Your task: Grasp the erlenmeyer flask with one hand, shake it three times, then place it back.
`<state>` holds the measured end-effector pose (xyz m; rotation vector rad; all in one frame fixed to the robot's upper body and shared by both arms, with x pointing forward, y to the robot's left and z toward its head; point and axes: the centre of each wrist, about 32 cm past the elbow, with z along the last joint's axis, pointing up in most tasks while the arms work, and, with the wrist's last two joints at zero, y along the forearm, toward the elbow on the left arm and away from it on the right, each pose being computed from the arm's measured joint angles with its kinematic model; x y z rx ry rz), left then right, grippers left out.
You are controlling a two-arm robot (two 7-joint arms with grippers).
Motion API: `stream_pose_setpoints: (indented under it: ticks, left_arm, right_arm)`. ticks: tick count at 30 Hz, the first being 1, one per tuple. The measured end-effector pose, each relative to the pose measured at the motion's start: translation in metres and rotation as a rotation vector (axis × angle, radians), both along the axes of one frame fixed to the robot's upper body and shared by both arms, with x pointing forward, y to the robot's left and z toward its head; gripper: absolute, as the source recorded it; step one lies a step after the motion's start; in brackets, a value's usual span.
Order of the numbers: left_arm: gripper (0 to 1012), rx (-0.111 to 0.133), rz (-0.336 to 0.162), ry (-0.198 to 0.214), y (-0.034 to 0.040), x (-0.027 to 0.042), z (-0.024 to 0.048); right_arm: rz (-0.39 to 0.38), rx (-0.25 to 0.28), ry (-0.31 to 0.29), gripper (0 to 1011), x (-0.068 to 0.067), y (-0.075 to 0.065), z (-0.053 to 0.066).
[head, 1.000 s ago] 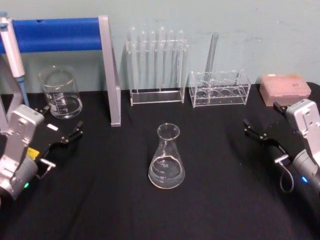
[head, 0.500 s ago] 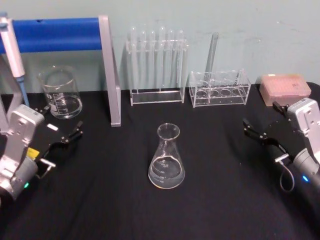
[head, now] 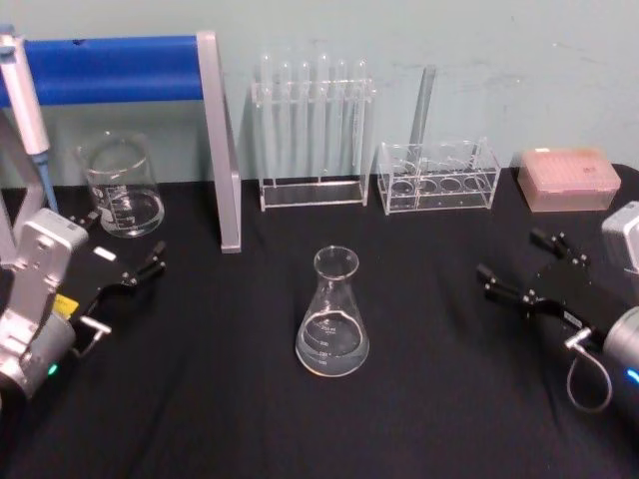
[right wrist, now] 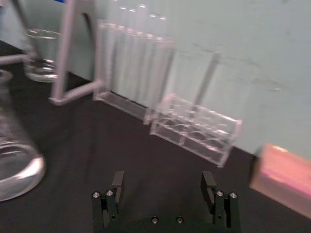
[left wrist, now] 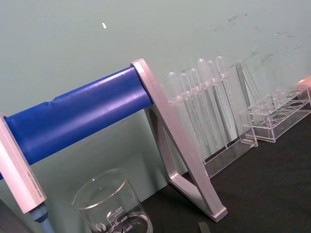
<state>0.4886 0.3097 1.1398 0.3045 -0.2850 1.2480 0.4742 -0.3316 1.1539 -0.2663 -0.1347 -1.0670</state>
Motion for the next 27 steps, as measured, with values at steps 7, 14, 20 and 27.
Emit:
stream_pose_setpoints:
  ticks: [7, 14, 20, 27]
  left_arm:
    - [1001, 0.0, 0.0, 0.0, 0.0, 0.0, 0.0]
    - [1001, 0.0, 0.0, 0.0, 0.0, 0.0, 0.0]
    - [1001, 0.0, 0.0, 0.0, 0.0, 0.0, 0.0]
    - [1001, 0.0, 0.0, 0.0, 0.0, 0.0, 0.0]
  right_arm:
    - [0.133, 0.071, 0.058, 1000, -0.013, -0.004, 0.008]
    - [0.267, 0.123, 0.091, 1000, -0.016, 0.004, 0.011]
    - [0.365, 0.149, 0.094, 1000, -0.007, 0.018, 0.012]
    - [0.454, 0.165, 0.091, 1000, 0.007, 0.035, 0.009]
